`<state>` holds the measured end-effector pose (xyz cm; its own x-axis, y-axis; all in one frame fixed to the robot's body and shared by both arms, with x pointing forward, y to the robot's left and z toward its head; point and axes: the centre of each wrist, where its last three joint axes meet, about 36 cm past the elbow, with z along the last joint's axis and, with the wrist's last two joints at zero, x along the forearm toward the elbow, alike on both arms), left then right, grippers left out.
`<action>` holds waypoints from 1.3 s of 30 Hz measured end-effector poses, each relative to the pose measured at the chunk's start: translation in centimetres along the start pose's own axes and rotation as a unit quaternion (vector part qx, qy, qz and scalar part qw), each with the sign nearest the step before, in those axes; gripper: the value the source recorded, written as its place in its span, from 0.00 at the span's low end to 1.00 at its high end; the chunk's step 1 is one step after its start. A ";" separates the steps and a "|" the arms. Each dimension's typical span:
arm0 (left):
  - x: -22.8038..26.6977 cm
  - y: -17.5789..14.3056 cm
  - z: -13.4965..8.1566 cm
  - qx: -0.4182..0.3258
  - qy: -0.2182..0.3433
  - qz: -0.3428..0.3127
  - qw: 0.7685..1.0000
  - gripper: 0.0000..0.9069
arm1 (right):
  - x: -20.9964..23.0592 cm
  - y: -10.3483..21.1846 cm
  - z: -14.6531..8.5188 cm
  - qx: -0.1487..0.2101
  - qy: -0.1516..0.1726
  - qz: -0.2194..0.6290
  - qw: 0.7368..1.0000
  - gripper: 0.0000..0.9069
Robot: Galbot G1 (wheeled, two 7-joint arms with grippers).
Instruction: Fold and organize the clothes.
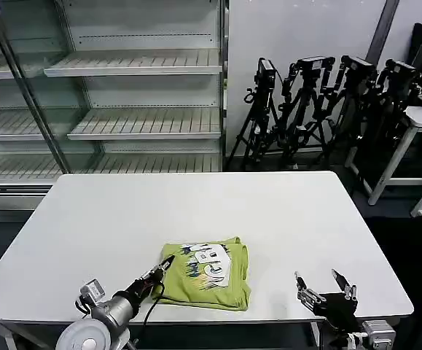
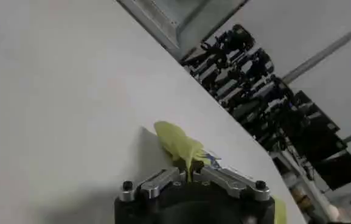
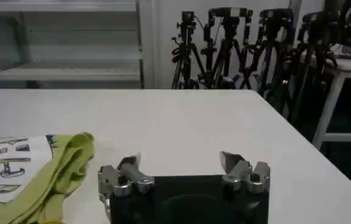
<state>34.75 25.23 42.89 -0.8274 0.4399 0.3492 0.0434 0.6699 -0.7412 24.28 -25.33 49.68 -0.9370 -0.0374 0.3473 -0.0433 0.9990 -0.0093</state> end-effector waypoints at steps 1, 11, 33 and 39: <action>0.1 0.0 0.0 0.006 -0.003 0.001 1.000 0.03 | 0.0 0.0 0.0 -0.001 0.000 0.000 1.000 1.00; 2.2 1.8 -2.8 0.032 -0.036 -0.009 0.999 0.03 | -0.5 0.3 0.1 -0.012 -0.003 -0.003 1.000 1.00; 14.8 -0.5 -20.4 -0.349 -0.148 -0.143 0.914 0.03 | -1.9 1.1 -1.0 -0.034 -0.032 -0.029 0.998 1.00; 11.6 0.2 -16.6 -0.425 -0.099 -0.159 0.886 0.03 | -1.5 1.3 -1.0 -0.038 -0.040 -0.029 0.998 1.00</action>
<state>34.48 40.38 56.36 -0.9519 0.0914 0.2924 0.1267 0.9864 0.1042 26.01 -23.99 50.06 -0.9583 -0.0946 0.2695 -0.0752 0.9938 0.0815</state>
